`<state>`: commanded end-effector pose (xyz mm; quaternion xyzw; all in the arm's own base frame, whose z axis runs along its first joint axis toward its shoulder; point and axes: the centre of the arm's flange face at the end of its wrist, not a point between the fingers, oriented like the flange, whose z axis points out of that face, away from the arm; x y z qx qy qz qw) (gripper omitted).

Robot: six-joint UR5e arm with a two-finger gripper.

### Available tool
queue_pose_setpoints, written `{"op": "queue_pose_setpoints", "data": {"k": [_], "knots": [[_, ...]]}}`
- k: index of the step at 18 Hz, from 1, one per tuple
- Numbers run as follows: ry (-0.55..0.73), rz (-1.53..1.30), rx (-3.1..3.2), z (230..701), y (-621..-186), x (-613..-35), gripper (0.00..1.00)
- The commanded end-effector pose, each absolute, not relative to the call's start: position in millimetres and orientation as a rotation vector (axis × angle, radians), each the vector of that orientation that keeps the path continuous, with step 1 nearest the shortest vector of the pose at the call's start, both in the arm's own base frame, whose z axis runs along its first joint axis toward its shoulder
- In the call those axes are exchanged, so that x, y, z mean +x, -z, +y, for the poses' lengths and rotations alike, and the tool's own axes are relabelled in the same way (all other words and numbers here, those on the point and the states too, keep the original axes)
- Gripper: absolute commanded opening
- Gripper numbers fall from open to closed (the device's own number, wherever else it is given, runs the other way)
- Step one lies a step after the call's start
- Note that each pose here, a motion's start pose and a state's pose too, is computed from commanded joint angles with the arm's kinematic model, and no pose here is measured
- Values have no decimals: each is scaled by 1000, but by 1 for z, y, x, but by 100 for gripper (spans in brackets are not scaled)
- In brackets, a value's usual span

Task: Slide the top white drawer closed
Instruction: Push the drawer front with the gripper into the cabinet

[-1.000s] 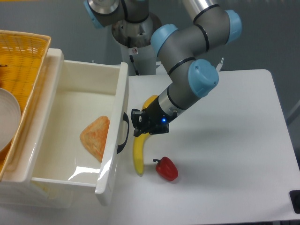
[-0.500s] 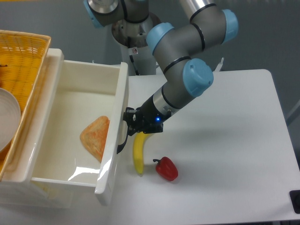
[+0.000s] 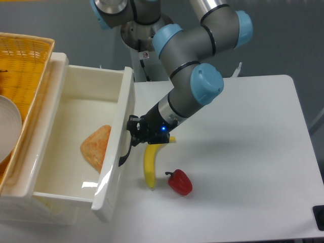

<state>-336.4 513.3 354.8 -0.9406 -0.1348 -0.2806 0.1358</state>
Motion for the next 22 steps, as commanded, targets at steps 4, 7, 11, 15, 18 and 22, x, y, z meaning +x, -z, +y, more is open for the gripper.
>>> {"op": "queue_pose_setpoints", "data": {"k": [4,7,11,15,18,22], "knots": [[822,-375,-2731,515,-353,-327,2],[821,-370,-2732,514,-355,-323,2],[826,-360,-2737,520,-357,-312,2],[830,-345,-2740,528,-360,-299,2],[833,-336,-2745,535,-362,-289,2],[846,-336,-2747,544,-365,-274,2]]}}
